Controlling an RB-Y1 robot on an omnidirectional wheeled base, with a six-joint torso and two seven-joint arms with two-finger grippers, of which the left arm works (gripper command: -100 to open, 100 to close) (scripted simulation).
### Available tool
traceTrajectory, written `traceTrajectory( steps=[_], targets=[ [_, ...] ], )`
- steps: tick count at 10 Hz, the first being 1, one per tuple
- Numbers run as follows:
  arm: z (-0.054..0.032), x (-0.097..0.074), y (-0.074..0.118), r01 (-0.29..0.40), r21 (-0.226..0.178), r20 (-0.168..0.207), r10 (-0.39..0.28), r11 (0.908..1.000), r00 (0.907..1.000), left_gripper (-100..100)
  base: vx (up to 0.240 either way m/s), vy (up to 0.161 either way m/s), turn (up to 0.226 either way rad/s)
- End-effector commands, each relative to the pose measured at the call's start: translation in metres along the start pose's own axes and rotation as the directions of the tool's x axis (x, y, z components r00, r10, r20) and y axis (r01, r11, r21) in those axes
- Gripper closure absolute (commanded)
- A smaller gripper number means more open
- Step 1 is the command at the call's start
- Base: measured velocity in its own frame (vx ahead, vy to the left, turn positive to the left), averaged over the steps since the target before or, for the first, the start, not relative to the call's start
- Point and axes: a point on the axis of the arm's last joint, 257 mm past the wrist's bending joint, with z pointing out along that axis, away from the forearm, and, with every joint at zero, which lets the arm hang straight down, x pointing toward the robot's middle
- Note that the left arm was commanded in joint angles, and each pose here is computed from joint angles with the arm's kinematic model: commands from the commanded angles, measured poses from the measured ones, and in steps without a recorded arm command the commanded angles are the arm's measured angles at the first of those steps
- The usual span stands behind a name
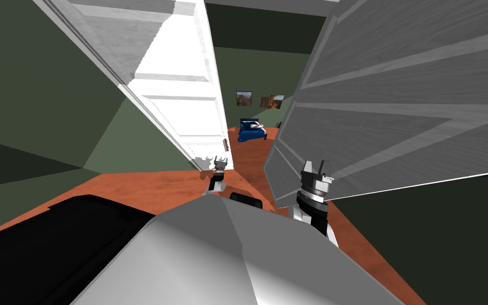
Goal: Pull the door open
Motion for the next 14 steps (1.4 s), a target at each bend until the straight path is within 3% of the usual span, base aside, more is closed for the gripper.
traceTrajectory(
  steps=[1,4,7,14],
  targets=[
    [-0.0005,-0.013,0.003,0.048,0.002,0.024,-0.048,0.9989,0.9986,-100,0.086,0.072,-0.108],
    [-0.0039,-0.037,0.009,0.125,0.008,0.072,-0.125,0.9921,0.9895,-100,0.072,0.080,-0.102],
    [-0.0076,-0.058,0.014,0.195,0.024,0.116,-0.197,0.9804,0.9736,-100,0.075,0.080,-0.105],
    [-0.0184,-0.104,0.020,0.330,0.084,0.201,-0.340,0.9404,0.9186,-100,0.071,0.074,-0.096]
  ],
)
